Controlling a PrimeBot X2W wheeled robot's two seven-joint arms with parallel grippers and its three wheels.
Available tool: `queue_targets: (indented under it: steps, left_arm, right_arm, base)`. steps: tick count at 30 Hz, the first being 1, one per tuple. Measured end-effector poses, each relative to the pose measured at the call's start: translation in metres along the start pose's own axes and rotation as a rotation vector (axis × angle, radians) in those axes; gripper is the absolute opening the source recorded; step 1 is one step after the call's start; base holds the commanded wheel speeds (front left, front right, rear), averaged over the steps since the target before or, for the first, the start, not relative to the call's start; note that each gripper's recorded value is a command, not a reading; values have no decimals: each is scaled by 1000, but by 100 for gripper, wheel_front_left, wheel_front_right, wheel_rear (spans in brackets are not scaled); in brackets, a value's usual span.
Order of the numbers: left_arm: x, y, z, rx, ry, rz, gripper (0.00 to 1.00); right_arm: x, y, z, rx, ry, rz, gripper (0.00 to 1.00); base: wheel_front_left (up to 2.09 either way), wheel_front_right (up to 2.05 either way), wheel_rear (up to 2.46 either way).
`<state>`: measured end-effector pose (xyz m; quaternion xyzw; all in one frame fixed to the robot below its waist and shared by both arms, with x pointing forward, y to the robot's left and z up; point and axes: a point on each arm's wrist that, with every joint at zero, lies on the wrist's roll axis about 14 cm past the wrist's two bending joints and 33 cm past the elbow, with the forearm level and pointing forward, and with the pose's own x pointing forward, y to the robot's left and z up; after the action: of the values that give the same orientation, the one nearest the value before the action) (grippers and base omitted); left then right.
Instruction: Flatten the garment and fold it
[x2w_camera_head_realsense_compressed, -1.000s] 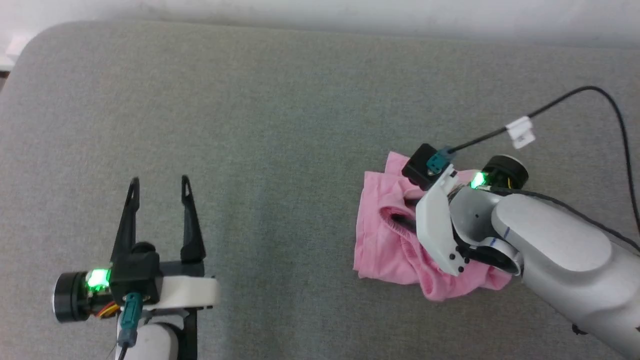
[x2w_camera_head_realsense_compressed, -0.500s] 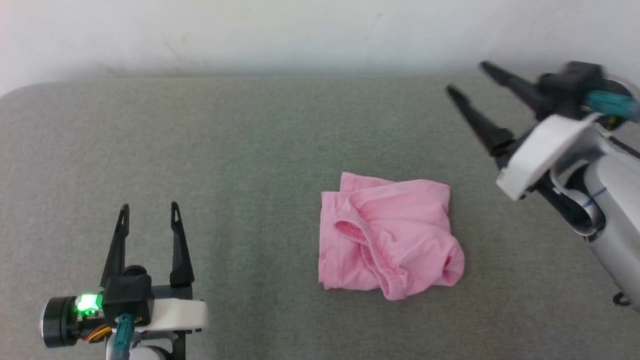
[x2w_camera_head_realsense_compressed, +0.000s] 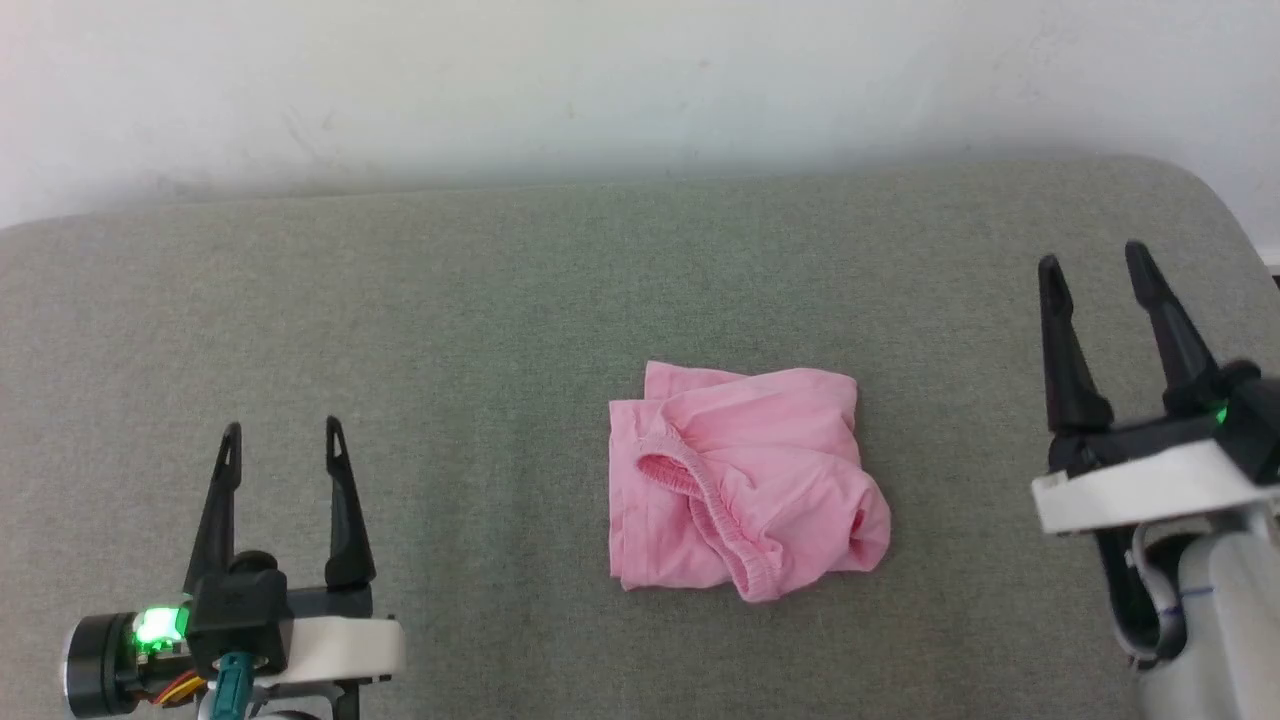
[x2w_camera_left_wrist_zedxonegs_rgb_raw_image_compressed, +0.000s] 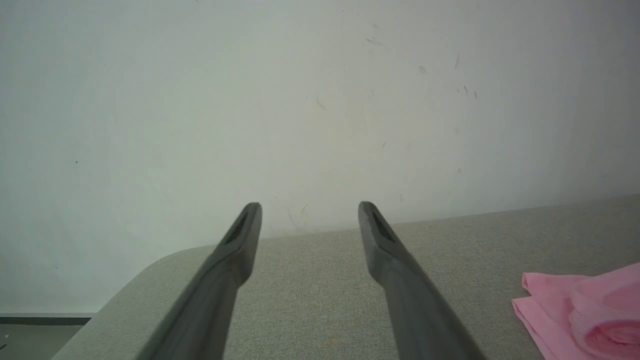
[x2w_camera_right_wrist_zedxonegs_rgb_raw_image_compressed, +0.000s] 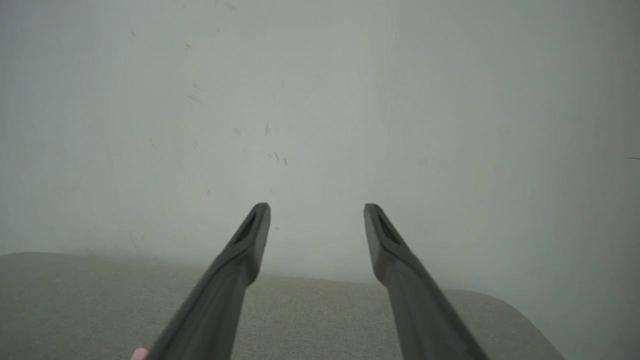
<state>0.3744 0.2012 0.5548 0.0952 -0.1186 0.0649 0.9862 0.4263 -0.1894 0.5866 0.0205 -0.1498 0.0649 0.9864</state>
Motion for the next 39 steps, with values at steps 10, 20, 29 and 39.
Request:
queue_targets:
  steps: [10, 20, 29, 39]
  left_arm:
    - [-1, 6, 6, -3, -15, 12, 100]
    - [-9, 22, 4, 4, 0, 61, 100]
    - [-14, 30, -7, 0, 42, 106, 100]
    - [-3, 36, -21, 10, 76, 136, 100]
  right_arm:
    - [16, 16, 29, -30, -61, 59, 100]
    - [33, 49, -62, -60, 709, 328, 100]
    - [-21, 57, -136, 126, 1224, 418, 100]
    - [-45, 113, -195, 324, 1351, 489, 100]
  base:
    - [0, 0, 0]
    - [0, 0, 0]
    - [0, 0, 0]
    - [0, 0, 0]
